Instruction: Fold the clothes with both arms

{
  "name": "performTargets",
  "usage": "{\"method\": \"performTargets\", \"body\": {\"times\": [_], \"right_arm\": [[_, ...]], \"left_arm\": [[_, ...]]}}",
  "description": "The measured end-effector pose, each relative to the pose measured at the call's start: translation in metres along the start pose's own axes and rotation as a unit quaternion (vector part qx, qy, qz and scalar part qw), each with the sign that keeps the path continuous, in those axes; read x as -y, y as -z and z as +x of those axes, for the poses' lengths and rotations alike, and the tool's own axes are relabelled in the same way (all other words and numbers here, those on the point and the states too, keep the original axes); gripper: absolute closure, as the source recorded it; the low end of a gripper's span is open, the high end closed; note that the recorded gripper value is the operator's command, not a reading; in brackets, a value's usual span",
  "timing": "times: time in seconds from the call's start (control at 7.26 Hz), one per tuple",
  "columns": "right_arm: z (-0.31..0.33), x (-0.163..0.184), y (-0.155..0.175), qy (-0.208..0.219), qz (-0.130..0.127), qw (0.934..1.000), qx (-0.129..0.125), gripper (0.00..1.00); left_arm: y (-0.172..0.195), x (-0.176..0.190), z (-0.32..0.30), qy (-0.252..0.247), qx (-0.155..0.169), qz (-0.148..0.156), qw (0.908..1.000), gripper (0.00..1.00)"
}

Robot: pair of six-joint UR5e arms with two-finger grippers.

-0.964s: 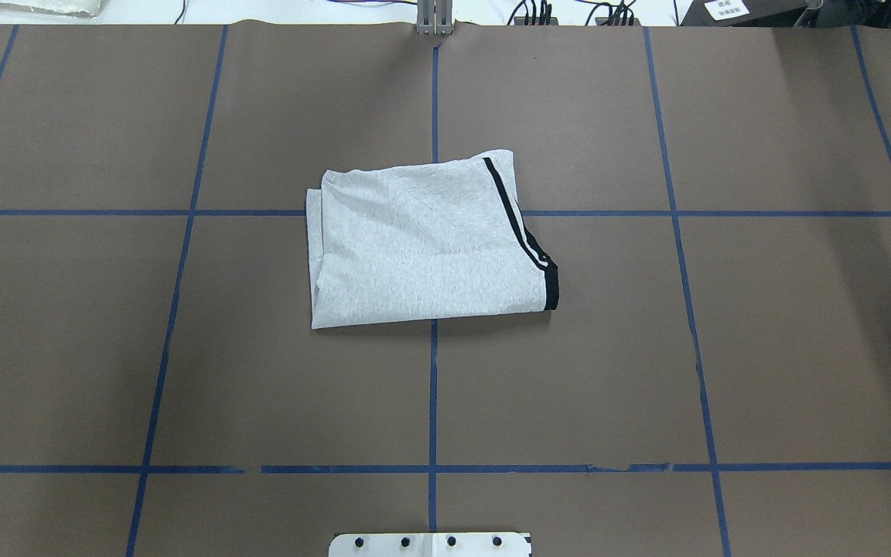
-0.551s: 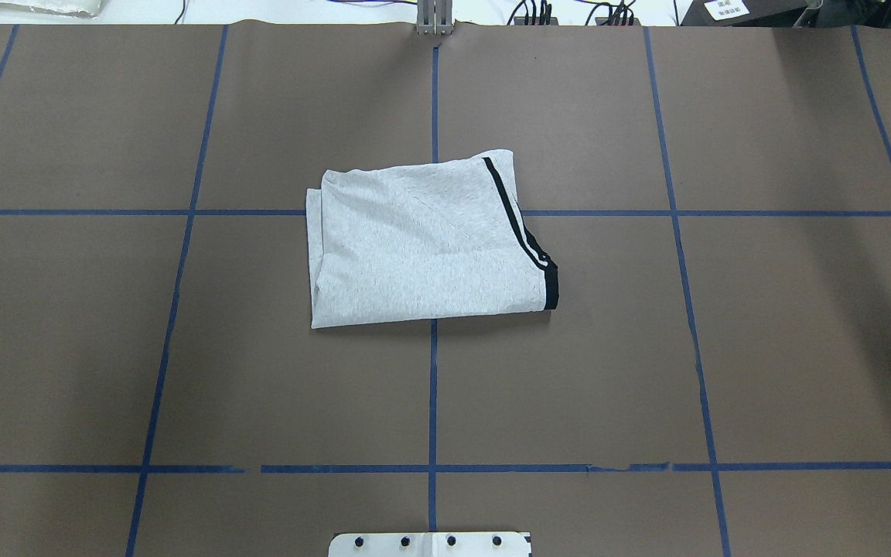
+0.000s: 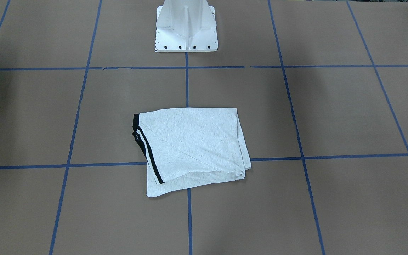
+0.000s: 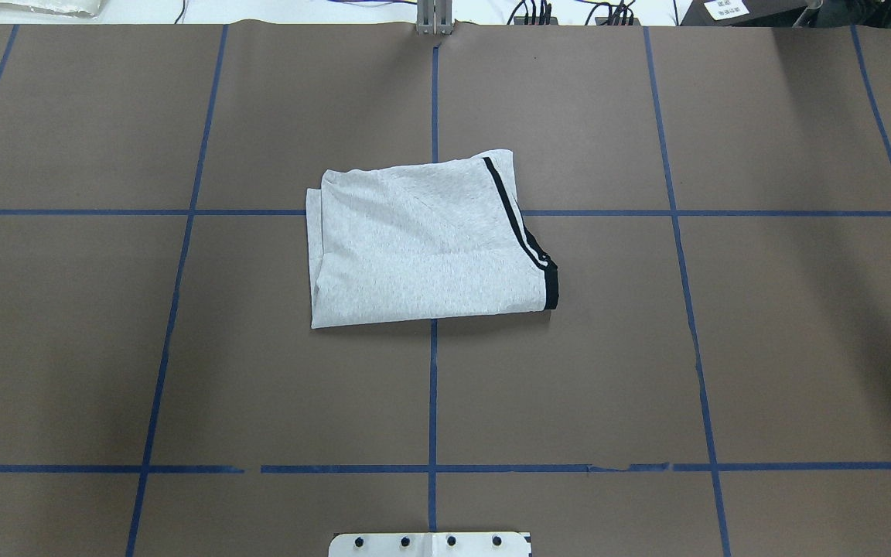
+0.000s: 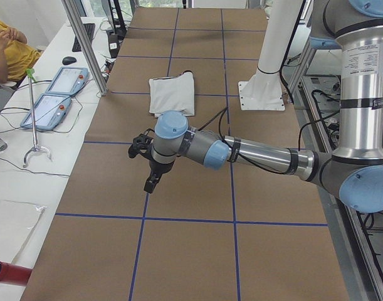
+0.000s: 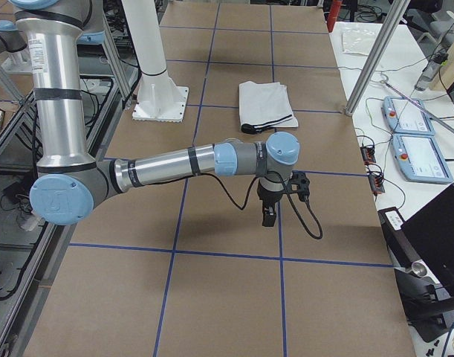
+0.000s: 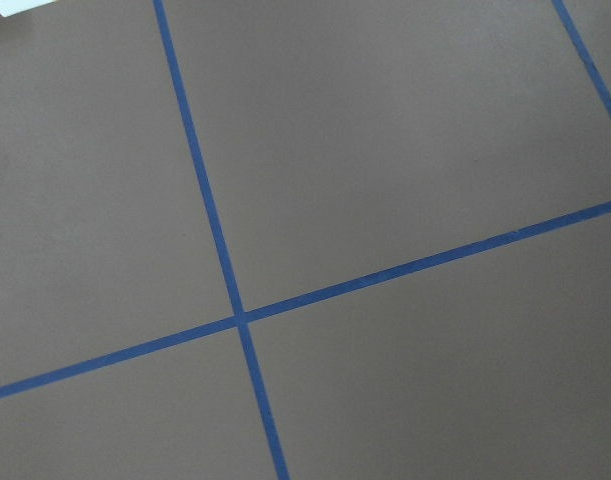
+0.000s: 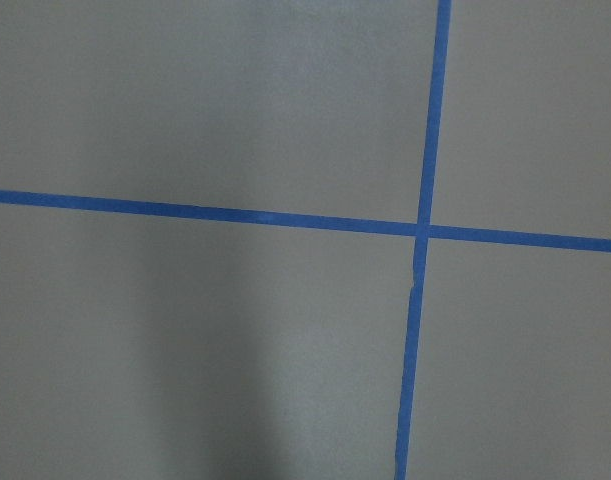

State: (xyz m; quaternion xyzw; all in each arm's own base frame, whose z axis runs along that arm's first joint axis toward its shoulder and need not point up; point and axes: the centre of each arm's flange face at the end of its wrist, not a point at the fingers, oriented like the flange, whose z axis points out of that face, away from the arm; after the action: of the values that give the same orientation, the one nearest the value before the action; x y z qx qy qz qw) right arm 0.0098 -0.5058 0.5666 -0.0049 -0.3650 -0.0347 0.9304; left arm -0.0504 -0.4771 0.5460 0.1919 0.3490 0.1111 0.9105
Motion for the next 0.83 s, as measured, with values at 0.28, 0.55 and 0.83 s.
{"method": "performTargets", "body": {"times": [0.28,0.55,0.83], "right_arm": [[0.0072,-0.0131,-0.0084,-0.005,-0.007,1.0000,0.003,0.00],[0.0046,-0.0133,-0.0067,-0.008,-0.005,0.9999,0.005,0.00],[0.0048,-0.0114,-0.0044,-0.012,-0.003,0.9998,0.013,0.00]], "left_arm": [[-0.0105,-0.0013,-0.0089,0.004,-0.004,-0.007,1.0000,0.00],[-0.0134,0.0025,-0.0110,0.005,-0.004,-0.008,0.9999,0.00],[-0.0103,0.0071,-0.0087,0.001,-0.004,-0.003,1.0000,0.00]]}}
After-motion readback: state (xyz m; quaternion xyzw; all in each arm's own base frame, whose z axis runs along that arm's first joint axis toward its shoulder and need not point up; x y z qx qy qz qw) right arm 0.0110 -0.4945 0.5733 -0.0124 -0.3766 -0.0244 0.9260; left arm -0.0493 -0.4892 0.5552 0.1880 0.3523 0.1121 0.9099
